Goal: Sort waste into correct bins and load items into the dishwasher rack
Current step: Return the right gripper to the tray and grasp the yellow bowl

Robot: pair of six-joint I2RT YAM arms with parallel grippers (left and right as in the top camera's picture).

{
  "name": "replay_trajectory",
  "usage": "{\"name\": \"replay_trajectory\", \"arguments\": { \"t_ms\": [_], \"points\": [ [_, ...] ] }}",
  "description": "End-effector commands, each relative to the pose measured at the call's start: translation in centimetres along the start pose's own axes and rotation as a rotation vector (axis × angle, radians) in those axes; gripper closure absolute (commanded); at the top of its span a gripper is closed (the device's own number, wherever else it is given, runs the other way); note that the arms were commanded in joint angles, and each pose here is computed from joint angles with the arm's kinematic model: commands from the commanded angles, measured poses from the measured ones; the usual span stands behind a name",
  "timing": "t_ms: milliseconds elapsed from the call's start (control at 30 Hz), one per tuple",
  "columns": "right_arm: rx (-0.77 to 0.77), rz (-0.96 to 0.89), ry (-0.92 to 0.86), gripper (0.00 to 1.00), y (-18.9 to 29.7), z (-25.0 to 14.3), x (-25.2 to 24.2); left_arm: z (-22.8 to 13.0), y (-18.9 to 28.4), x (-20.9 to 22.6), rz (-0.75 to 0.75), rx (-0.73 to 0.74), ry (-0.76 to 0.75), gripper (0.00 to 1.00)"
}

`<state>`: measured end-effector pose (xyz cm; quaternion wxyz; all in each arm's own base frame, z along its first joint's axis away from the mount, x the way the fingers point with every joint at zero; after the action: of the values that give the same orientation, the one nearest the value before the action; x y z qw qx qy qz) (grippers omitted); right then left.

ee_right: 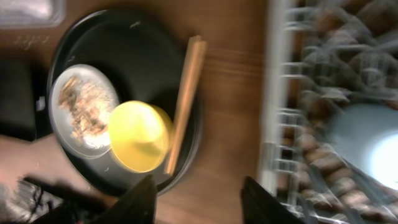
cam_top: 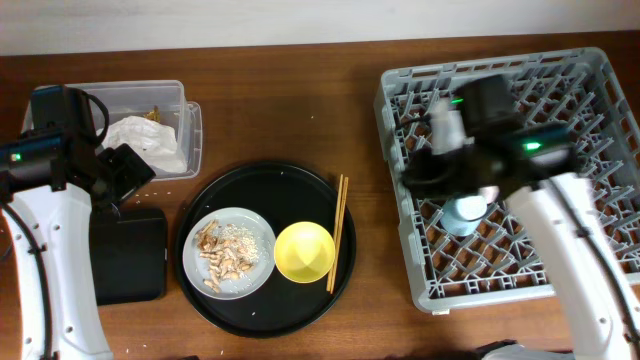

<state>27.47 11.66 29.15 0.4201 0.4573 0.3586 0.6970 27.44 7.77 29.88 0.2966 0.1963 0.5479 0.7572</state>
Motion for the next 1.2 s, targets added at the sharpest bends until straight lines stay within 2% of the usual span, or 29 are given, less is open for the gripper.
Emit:
{"name": "replay_trajectory", "arguments": {
  "t_ms": [0, 167, 300, 500, 700, 833, 967, 1067, 1167],
  "points": [
    [0.075, -0.014, 0.03, 0.5, -3.8, -1.2, 4.0, 0.1, 0.2, 0.2, 0.005, -0.014, 0.017, 0.01],
    [0.168, -0.03, 0.212, 0.5, -9.4, -3.4, 9.6, 0.1, 0.2, 0.2, 0.005, -0.014, 0.017, 0.01],
    [0.219, -0.13, 0.241, 0.5, -14.4, -5.8, 12.6, 0.1, 0.2, 0.2, 0.005, -0.013, 0.017, 0.01],
    [0.301, -0.152, 0.336, 0.5, -19.3, -9.1, 15.2, 0.1, 0.2, 0.2, 0.005, -0.014, 0.016, 0.01],
    [0.245, -0.189, 0.392, 0.5, -21.3, -10.8, 17.2, 0.1, 0.2, 0.2, 0.005, -0.014, 0.016, 0.01],
    [0.167, -0.287, 0.397, 0.5, -22.1, -11.0, 17.3, 0.1, 0.2, 0.2, 0.005, -0.014, 0.016, 0.01],
    [0.167, -0.3, 0.397, 0.5, -23.3, -11.0, 17.1, 0.1, 0.2, 0.2, 0.005, -0.014, 0.016, 0.01],
    [0.174, -0.306, 0.397, 0.57, -24.1, -11.1, 16.9, 0.1, 0.2, 0.2, 0.005, -0.014, 0.016, 0.01],
    [0.183, -0.309, 0.398, 0.71, -24.4, -11.3, 16.8, 0.1, 0.2, 0.2, 0.005, -0.014, 0.016, 0.01]
  ]
}}
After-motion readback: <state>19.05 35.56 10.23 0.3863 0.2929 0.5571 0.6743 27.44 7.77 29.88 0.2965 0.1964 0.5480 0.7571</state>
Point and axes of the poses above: each gripper's point midway between its finger pads, its own y axis back along the fingers, its own x axis along the line the jaws close on, z = x × y, the point moved 7 cm from there along y, back along the fingers, and after that the axes turned 5 degrees about y, right-handed, at the moved point
